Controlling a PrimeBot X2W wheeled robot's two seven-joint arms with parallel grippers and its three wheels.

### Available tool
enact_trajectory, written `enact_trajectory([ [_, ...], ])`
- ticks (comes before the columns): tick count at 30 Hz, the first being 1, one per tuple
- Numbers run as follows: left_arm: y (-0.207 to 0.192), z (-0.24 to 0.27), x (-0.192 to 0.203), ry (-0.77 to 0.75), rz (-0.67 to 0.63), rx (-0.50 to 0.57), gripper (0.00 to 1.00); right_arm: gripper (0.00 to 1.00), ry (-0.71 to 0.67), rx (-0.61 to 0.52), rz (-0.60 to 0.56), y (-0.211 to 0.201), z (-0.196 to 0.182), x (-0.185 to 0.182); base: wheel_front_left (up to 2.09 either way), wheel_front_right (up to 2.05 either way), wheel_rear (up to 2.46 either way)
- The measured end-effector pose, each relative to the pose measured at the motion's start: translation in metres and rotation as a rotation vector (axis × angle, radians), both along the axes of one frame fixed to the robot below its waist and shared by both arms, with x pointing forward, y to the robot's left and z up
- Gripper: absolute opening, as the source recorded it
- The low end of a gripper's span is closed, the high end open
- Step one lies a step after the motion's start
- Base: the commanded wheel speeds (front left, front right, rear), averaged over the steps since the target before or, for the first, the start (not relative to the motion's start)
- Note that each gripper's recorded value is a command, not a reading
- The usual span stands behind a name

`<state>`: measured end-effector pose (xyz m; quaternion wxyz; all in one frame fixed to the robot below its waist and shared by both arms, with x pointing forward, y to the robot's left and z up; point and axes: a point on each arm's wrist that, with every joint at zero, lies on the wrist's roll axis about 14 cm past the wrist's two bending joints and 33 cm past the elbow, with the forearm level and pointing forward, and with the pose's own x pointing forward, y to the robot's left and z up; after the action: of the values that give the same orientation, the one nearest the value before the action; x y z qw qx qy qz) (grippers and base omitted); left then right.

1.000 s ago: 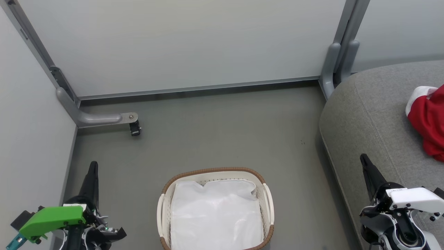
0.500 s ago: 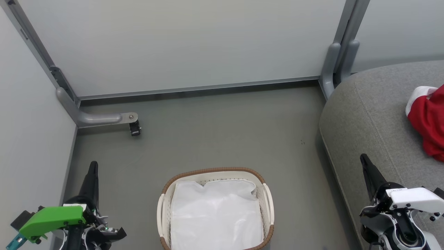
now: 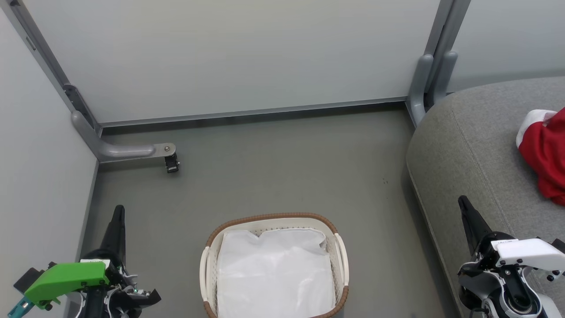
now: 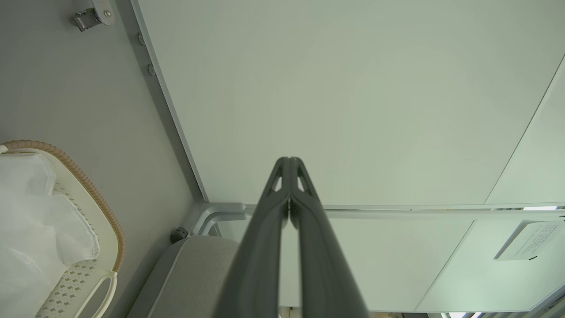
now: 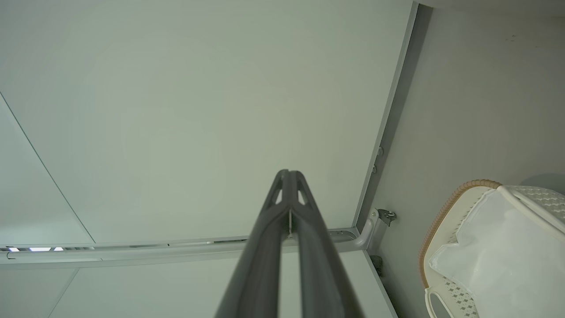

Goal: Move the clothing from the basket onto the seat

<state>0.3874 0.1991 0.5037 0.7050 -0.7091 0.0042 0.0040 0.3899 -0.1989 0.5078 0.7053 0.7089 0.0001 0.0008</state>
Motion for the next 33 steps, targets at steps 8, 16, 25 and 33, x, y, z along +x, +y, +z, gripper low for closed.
enact_trajectory([
  [8,0.0,0.0001,0.0,0.0,0.0,0.0,0.0,0.0,0.0,0.0,0.0,0.0,0.0,0.0,0.0,0.0,0.0],
  [16,0.0,0.0001,0.0,0.0,0.0,0.0,0.0,0.0,0.0,0.0,0.0,0.0,0.0,0.0,0.0,0.0,0.0],
  [25,0.0,0.0001,0.0,0.0,0.0,0.0,0.0,0.0,0.0,0.0,0.0,0.0,0.0,0.0,0.0,0.0,0.0],
  [33,0.0,0.0001,0.0,0.0,0.0,0.0,0.0,0.0,0.0,0.0,0.0,0.0,0.0,0.0,0.0,0.0,0.0],
])
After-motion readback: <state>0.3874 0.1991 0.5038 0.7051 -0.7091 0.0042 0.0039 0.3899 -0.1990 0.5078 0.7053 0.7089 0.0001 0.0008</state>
